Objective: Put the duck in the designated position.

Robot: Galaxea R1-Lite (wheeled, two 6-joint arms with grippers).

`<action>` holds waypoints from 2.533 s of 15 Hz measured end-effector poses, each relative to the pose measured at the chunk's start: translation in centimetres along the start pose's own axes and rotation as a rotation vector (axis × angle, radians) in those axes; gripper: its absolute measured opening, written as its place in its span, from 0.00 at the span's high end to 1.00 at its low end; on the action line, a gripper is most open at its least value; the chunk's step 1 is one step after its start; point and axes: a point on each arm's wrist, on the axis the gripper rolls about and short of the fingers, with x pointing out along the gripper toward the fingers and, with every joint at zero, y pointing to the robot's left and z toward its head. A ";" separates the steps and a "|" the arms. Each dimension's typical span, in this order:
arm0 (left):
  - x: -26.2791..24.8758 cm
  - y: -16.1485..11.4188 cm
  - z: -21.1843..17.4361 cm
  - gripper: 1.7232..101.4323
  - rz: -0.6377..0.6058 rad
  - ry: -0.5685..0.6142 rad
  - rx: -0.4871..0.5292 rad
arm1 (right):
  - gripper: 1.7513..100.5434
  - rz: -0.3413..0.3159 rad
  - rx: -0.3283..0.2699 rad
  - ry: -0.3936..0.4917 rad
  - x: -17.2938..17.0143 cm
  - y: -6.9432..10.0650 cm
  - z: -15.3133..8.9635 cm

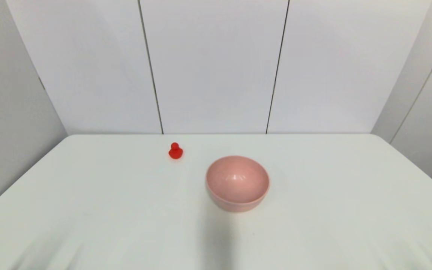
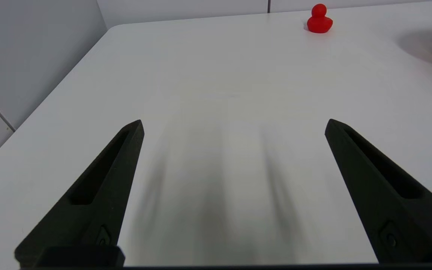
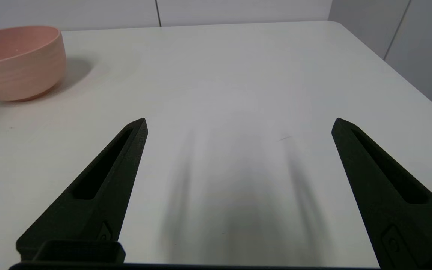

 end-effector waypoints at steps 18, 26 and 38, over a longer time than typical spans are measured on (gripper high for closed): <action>0.0 0.1 0.0 0.04 0.035 0.001 -0.075 | 0.03 0.000 0.000 0.000 0.0 0.0 0.0; 2.2 0.9 8.5 0.04 -0.011 0.127 0.010 | 0.03 0.000 0.000 0.000 0.0 0.0 0.0; 21.7 -2.8 19.2 0.04 -0.274 0.402 0.043 | 0.03 0.000 0.000 0.000 0.0 0.0 0.0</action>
